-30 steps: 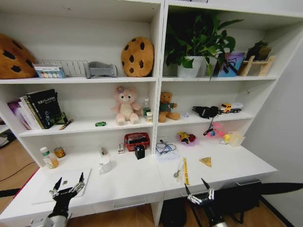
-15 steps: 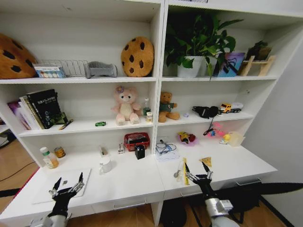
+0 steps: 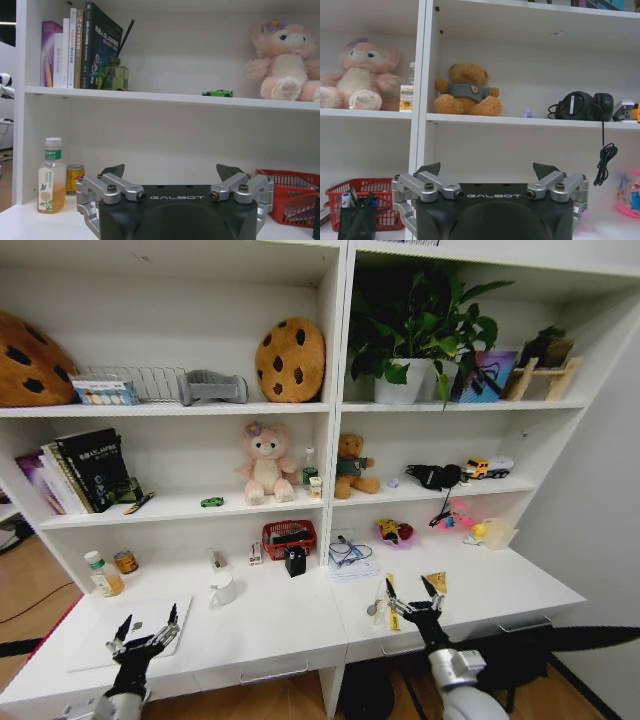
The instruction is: Organize the objects on the table.
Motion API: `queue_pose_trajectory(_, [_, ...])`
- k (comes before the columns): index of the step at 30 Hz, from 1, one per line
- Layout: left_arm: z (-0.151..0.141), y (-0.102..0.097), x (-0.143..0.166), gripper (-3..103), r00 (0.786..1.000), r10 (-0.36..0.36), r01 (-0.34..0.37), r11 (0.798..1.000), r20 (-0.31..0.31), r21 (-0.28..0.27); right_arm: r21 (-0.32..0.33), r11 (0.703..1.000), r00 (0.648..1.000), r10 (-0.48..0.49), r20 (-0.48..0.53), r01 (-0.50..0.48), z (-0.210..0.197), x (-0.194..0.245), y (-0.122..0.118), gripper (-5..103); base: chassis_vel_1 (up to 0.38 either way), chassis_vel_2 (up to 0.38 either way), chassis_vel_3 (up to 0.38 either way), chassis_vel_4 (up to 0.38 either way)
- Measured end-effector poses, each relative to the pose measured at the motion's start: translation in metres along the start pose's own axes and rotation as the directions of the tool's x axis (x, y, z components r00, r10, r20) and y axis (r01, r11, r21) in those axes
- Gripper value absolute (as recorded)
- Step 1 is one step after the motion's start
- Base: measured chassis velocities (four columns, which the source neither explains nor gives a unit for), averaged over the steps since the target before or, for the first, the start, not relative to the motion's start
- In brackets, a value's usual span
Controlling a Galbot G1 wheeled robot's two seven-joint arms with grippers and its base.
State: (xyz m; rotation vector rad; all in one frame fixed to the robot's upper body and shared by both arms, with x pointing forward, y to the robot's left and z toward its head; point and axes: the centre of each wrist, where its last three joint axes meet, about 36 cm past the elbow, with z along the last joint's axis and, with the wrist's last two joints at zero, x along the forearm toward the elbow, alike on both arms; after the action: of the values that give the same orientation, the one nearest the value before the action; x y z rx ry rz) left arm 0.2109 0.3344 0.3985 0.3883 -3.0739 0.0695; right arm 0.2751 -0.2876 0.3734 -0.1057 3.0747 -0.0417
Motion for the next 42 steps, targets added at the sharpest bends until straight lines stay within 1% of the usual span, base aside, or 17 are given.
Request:
queue_pose_trajectory(10, [-0.002,0.0,0.0,100,1.0,0.0,0.0,1.0,0.003,0.001,0.006,1.0,1.0,0.002,-0.005,-0.002,0.004,0.004,0.001,100,-0.059,-0.064,0.056,0.071])
queue_pose_trajectory(14, [-0.003,0.0,0.001,100,1.0,0.001,-0.001,1.0,0.005,0.001,0.008,1.0,1.0,0.005,-0.001,-0.005,0.005,0.003,0.0,100,-0.194,-0.174,0.19,0.193])
queue_pose_trajectory(19, [-0.014,-0.004,0.005,100,1.0,-0.001,0.001,1.0,0.022,0.003,0.017,1.0,1.0,0.007,0.006,-0.007,0.004,0.003,-0.004,100,-0.229,-0.225,0.233,0.236])
queue_pose_trajectory(21, [-0.018,-0.007,0.01,100,1.0,0.006,-0.005,1.0,0.029,-0.015,0.018,1.0,1.0,0.007,0.009,-0.007,0.003,0.003,-0.005,100,-0.294,-0.255,0.271,0.265])
queue_pose_trajectory(22, [-0.018,-0.007,0.01,100,1.0,0.006,-0.005,1.0,0.029,-0.015,0.018,1.0,1.0,0.007,0.009,-0.007,0.003,0.003,-0.005,100,-0.294,-0.252,0.281,0.279])
queue_pose_trajectory(24, [-0.023,-0.01,0.016,100,0.999,0.019,-0.017,0.999,0.04,-0.035,0.019,1.0,1.0,0.009,0.012,-0.009,0.002,0.003,-0.006,100,-0.282,-0.286,0.294,0.292])
queue_pose_trajectory(28, [-0.032,-0.016,0.023,100,0.998,0.037,-0.033,0.998,0.053,-0.058,0.024,1.0,1.0,0.011,0.014,-0.012,0.002,0.005,-0.008,100,-0.355,-0.342,0.327,0.335])
queue_pose_trajectory(30, [-0.038,-0.022,0.025,100,0.996,0.053,-0.049,0.996,0.064,-0.068,0.023,1.0,0.999,0.02,0.034,-0.021,0.004,0.007,-0.009,100,-0.374,-0.344,0.353,0.349])
queue_pose_trajectory(31, [-0.038,-0.022,0.025,100,0.996,0.053,-0.049,0.996,0.064,-0.068,0.023,1.0,0.999,0.02,0.034,-0.021,0.004,0.007,-0.009,100,-0.388,-0.342,0.353,0.361])
queue_pose_trajectory(34, [-0.043,-0.033,0.028,100,0.994,0.08,-0.074,0.994,0.076,-0.08,0.037,0.999,0.998,0.026,0.054,-0.028,0.008,0.008,-0.011,100,-0.361,-0.351,0.337,0.343])
queue_pose_trajectory(36, [-0.044,-0.036,0.029,100,0.993,0.087,-0.081,0.993,0.08,-0.082,0.044,0.999,0.998,0.026,0.053,-0.029,0.008,0.009,-0.012,100,-0.302,-0.302,0.251,0.285])
queue_pose_trajectory(40, [-0.049,-0.046,0.036,100,0.99,0.111,-0.105,0.991,0.082,-0.082,0.069,0.997,0.999,0.03,0.045,-0.033,0.009,0.012,-0.012,100,-0.058,-0.158,0.116,0.054])
queue_pose_trajectory(42, [-0.051,-0.048,0.038,100,0.99,0.115,-0.108,0.991,0.084,-0.08,0.074,0.997,0.999,0.032,0.039,-0.035,0.009,0.012,-0.012,100,-0.026,-0.016,0.031,0.019])
